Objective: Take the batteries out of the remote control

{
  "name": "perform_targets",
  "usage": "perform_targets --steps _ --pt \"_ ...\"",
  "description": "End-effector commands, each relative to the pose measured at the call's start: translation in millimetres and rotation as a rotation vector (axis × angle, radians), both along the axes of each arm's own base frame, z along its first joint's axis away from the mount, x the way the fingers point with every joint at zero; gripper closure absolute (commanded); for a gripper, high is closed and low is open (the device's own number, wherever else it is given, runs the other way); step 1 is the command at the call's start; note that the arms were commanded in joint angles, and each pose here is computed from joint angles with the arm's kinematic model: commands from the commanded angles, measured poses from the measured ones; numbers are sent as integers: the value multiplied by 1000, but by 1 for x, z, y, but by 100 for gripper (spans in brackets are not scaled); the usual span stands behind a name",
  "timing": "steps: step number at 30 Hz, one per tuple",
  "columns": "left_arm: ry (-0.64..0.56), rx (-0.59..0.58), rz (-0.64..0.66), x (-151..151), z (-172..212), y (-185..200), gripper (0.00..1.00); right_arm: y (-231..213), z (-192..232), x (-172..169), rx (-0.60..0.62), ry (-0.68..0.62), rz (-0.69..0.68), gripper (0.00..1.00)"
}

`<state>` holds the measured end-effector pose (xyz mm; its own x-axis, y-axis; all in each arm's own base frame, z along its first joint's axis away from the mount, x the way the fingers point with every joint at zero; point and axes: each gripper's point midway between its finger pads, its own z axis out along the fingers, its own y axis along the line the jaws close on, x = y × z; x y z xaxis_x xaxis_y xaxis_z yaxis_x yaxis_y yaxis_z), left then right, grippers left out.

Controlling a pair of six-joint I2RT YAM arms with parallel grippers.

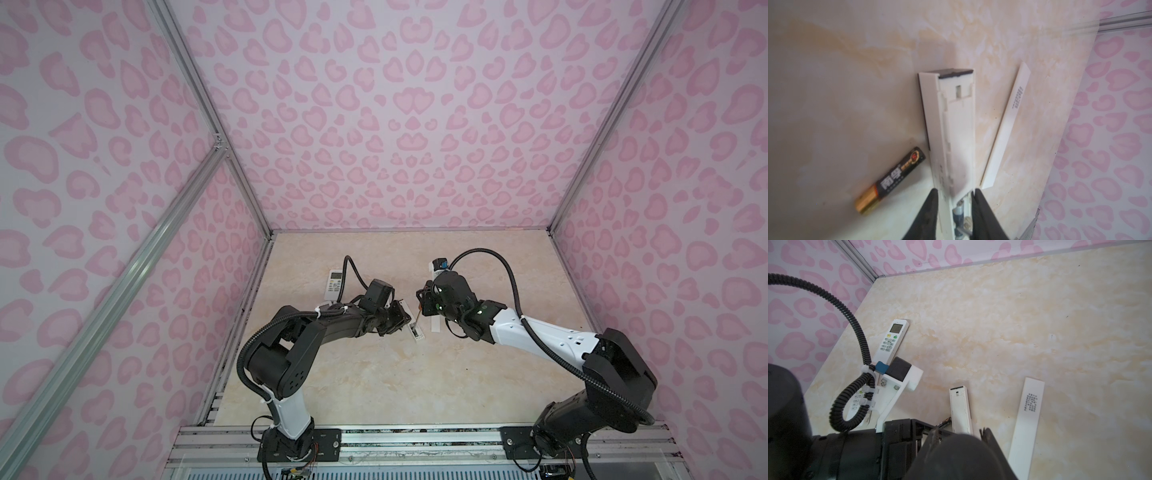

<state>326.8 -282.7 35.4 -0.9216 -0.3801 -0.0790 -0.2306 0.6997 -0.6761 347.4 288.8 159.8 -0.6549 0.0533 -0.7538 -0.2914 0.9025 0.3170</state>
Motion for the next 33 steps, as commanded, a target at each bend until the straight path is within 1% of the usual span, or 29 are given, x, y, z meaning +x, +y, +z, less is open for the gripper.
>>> perform_targets --steps 1,14,20,22,26,29,33 --pt "11 3 16 5 -5 -1 68 -2 -1 0 -54 -16 3 100" --pt "72 37 9 2 -28 0 70 12 1 -10 -179 -69 50 100" --pt "96 39 -21 -1 -35 -2 71 20 -6 -14 -319 -81 83 100" --pt "101 38 -26 -2 -37 -3 71 23 -9 -16 -341 -83 93 100" --pt "99 36 -38 -1 -37 -5 71 27 -11 -19 -337 -87 99 100" --pt "89 43 -52 0 -35 -5 72 26 -11 -17 -321 -83 75 100" --pt "83 44 -60 1 -34 -5 73 29 -8 -18 -302 -93 89 100"
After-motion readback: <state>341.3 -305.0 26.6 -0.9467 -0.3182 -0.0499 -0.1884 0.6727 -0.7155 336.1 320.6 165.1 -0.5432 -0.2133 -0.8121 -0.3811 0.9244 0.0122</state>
